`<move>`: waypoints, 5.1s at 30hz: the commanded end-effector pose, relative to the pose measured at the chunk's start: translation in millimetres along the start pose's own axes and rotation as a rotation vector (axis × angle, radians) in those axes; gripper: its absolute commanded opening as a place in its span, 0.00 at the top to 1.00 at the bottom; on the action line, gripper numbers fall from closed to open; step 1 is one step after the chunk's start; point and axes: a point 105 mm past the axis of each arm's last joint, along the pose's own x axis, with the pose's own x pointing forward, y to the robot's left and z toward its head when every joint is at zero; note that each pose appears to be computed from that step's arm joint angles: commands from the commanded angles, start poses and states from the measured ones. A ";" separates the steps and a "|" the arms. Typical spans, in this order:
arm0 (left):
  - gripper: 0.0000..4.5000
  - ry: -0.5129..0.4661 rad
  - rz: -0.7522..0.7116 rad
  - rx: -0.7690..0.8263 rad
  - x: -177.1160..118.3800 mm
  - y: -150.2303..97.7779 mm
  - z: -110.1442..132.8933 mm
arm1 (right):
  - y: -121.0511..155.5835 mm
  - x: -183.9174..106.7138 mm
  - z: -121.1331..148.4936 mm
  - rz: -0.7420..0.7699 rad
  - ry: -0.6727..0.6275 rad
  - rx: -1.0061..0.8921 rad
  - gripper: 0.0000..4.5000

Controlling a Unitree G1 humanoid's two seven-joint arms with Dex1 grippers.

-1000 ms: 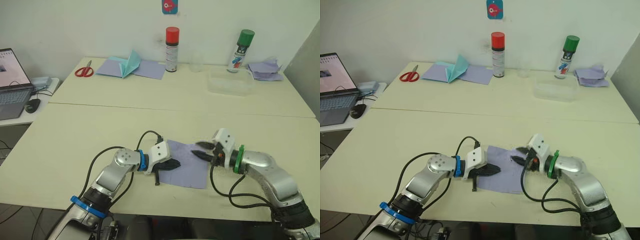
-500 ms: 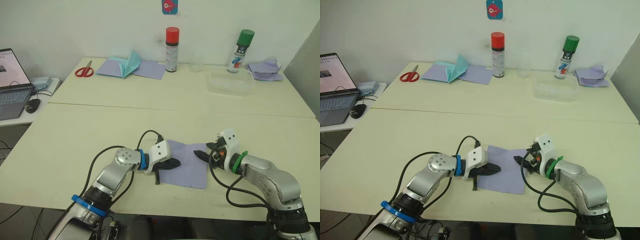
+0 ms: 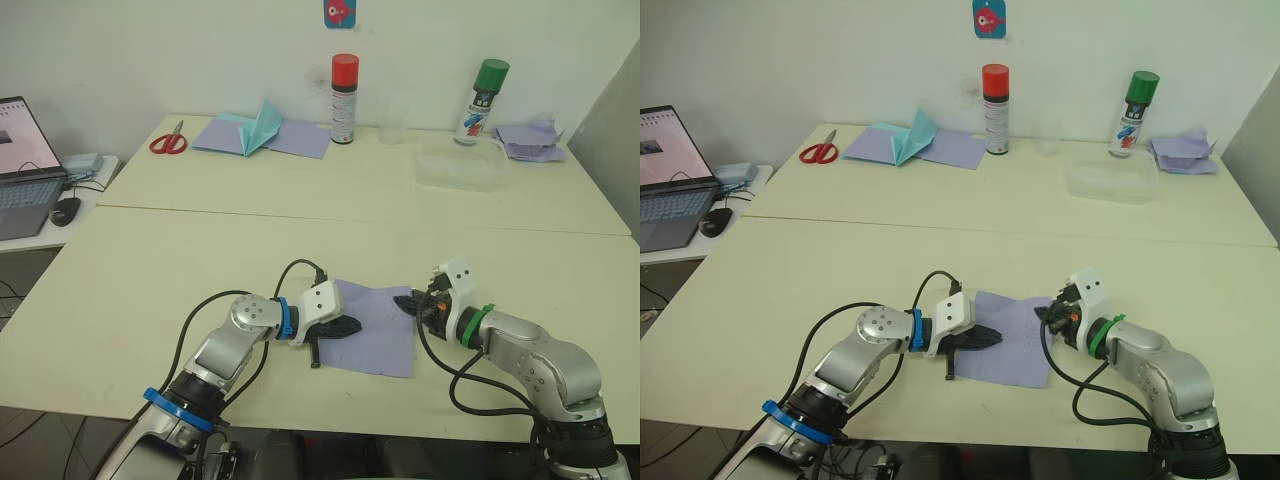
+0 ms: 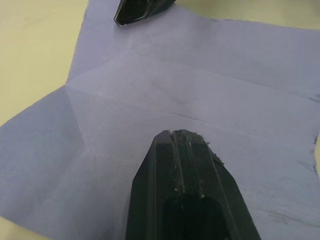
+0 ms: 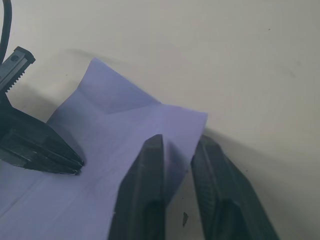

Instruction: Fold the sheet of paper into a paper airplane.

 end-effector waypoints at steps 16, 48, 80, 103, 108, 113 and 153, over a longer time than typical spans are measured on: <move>1.00 0.084 0.010 -0.040 1.8 -3.3 -21.4 | 21.0 9.0 5.6 0.098 -0.016 -0.295 1.00; 1.00 0.094 0.039 -0.025 -0.7 3.5 -22.8 | 15.9 16.3 -20.9 0.109 0.082 -0.518 1.00; 1.00 -0.136 0.124 -0.136 4.8 41.6 46.0 | 18.6 15.4 -27.5 0.128 0.101 -0.509 1.00; 1.00 0.047 0.023 0.079 44.5 33.2 25.3 | 20.2 13.6 -29.0 0.122 0.105 -0.488 1.00; 1.00 0.080 0.024 0.085 46.6 33.5 17.9 | 23.3 8.3 -24.6 0.148 0.098 -0.491 0.65; 1.00 0.101 0.019 0.092 46.6 32.4 12.4 | 28.6 -12.2 -12.5 0.209 0.103 -0.498 0.42; 1.00 0.129 -0.009 0.099 48.1 28.2 3.6 | -1.8 -28.6 -25.3 0.074 0.084 -0.348 0.99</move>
